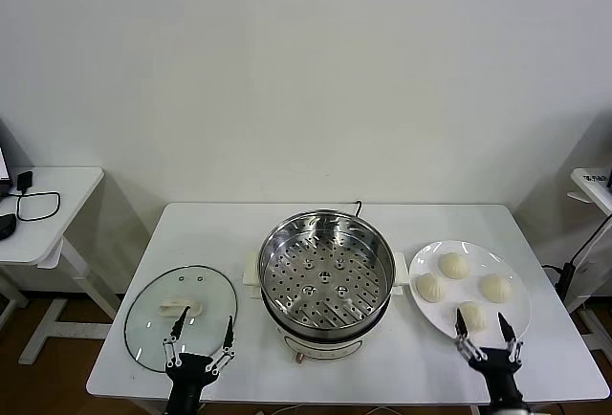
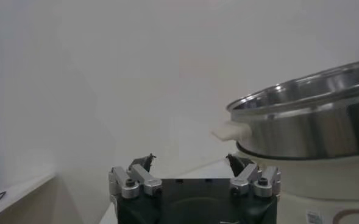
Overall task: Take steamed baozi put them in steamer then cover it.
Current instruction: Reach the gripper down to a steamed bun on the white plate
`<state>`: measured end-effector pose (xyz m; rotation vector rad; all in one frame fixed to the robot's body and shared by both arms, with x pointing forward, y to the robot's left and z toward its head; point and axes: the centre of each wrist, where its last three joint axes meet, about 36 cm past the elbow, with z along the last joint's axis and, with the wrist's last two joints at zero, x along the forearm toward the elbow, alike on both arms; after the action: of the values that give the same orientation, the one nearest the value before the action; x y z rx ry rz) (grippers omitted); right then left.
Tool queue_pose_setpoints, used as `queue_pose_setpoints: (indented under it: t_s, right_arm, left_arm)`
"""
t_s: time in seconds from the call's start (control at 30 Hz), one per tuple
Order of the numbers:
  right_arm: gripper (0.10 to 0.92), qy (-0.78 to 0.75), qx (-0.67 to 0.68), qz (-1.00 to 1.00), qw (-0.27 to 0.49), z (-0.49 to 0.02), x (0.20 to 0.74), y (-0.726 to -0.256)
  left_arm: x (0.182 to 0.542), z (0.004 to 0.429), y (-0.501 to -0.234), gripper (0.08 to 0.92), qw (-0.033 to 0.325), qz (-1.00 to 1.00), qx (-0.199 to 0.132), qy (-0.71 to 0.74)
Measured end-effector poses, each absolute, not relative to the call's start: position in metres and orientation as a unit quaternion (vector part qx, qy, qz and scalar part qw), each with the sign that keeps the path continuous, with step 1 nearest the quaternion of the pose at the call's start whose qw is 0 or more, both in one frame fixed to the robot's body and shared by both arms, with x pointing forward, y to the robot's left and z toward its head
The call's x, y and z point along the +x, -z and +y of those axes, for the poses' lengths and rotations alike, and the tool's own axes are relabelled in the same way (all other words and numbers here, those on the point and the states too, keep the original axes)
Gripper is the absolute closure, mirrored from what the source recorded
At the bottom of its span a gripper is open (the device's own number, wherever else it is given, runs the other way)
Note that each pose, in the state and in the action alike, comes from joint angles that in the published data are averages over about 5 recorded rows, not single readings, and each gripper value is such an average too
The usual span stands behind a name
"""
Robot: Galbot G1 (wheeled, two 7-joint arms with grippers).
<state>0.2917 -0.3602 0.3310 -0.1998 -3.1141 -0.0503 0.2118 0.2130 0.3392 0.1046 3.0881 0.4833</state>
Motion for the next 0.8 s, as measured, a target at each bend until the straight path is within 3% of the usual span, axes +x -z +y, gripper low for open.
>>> queue_pose_setpoints:
  t_s: [0.5,0.8]
  right_arm:
    - [0.200,-0.007,-0.036,-0.999,0.011,-0.401,0.450,-0.394]
    - [0.200,-0.081,0.071,-0.993,0.047,-0.433,0.519,-0.427]
  left_arm:
    - [0.215,0.211,-0.347,0.177,0.019,0.988,0.030,-0.152]
    - [0.217,0.211,-0.351,0.177,0.025,0.988,0.029,-0.150]
